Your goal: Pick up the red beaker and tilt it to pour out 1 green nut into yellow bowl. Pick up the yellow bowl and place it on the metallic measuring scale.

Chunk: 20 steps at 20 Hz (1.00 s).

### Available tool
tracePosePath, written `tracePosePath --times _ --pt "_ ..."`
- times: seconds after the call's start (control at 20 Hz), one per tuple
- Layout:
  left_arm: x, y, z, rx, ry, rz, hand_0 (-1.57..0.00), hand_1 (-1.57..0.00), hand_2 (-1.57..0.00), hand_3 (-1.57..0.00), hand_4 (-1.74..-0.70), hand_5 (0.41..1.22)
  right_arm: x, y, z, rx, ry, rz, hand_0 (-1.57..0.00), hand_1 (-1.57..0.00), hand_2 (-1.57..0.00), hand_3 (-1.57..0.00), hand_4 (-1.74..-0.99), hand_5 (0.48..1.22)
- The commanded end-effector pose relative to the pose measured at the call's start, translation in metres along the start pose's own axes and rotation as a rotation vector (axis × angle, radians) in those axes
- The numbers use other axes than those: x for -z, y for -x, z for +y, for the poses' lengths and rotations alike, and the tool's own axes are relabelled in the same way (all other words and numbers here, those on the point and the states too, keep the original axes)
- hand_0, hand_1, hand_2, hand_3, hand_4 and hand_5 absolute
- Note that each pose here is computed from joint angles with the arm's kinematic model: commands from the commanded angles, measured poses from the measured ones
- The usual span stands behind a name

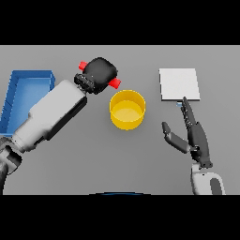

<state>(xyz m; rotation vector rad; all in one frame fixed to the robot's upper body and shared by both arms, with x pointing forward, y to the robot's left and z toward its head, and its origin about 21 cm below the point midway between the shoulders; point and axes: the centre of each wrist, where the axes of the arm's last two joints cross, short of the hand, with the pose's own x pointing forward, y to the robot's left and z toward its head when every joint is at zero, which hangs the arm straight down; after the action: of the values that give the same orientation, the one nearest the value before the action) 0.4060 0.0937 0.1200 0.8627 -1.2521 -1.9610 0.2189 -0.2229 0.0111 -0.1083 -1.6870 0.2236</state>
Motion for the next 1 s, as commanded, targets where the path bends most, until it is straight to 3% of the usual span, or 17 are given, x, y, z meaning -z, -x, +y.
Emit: tracePosePath --times 0.0,0.35,0.6,0.95 --pt "0.003 -0.004 0.0 0.048 0.013 -0.018 -1.57 -1.57 -1.57 -1.29 -1.72 1.217 0.001 -0.001 0.002 0.011 0.002 0.001 0.0 0.0 0.0 0.0 -1.206 0.639" --pt "0.015 -0.021 0.013 0.351 0.068 -0.107 -1.57 -1.57 -1.57 -1.51 -1.73 1.22 0.003 -0.001 0.006 -0.03 0.029 -0.011 0.0 0.0 0.0 0.0 -1.205 0.584" --pt "0.02 -0.026 0.019 0.577 0.098 -0.135 -1.57 -1.57 -1.57 -1.55 -1.74 1.221 0.006 -0.001 0.007 -0.042 0.037 -0.024 0.0 0.0 0.0 0.0 -1.152 0.567" --pt "0.024 -0.038 0.019 0.821 0.114 -0.183 -1.57 -1.57 -1.57 -1.57 -1.73 1.221 0.001 -0.001 0.003 -0.044 0.039 -0.05 0.0 0.0 0.0 0.0 -1.136 0.578"
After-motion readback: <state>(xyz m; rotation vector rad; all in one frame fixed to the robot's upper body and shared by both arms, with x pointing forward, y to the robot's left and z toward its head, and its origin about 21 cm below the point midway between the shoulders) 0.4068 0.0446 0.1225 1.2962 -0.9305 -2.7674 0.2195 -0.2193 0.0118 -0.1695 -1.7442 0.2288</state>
